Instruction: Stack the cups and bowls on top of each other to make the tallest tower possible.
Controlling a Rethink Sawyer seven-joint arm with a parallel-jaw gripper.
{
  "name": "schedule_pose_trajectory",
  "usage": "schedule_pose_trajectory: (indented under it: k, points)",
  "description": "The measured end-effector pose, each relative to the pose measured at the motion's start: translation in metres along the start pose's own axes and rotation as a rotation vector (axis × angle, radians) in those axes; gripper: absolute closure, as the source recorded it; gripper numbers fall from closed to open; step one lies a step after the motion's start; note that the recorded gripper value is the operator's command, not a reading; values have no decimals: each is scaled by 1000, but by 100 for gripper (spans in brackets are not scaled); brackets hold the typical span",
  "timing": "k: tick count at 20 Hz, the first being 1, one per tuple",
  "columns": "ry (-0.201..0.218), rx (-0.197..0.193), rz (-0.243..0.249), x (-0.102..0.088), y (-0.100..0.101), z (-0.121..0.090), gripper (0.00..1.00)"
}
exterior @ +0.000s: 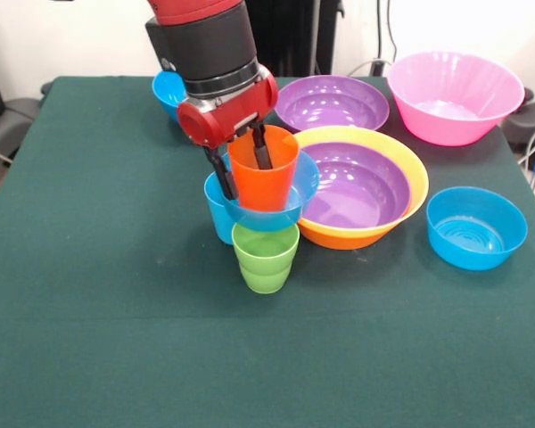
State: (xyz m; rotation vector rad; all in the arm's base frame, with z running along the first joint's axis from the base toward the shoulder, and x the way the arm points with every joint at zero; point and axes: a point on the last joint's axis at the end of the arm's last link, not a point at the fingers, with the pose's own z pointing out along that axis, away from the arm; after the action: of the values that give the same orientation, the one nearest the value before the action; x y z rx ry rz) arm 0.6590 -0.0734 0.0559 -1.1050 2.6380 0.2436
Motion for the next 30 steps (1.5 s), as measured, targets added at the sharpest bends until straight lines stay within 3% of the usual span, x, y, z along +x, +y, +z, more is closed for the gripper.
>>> schedule_pose_trajectory:
  k: [20,24,30]
  points:
    - [36,104,-59,-20,-17,-79,0]
    - [57,98,-65,-19,-13,-92,0]
    - [99,56,-67,-16,-7,-105,0]
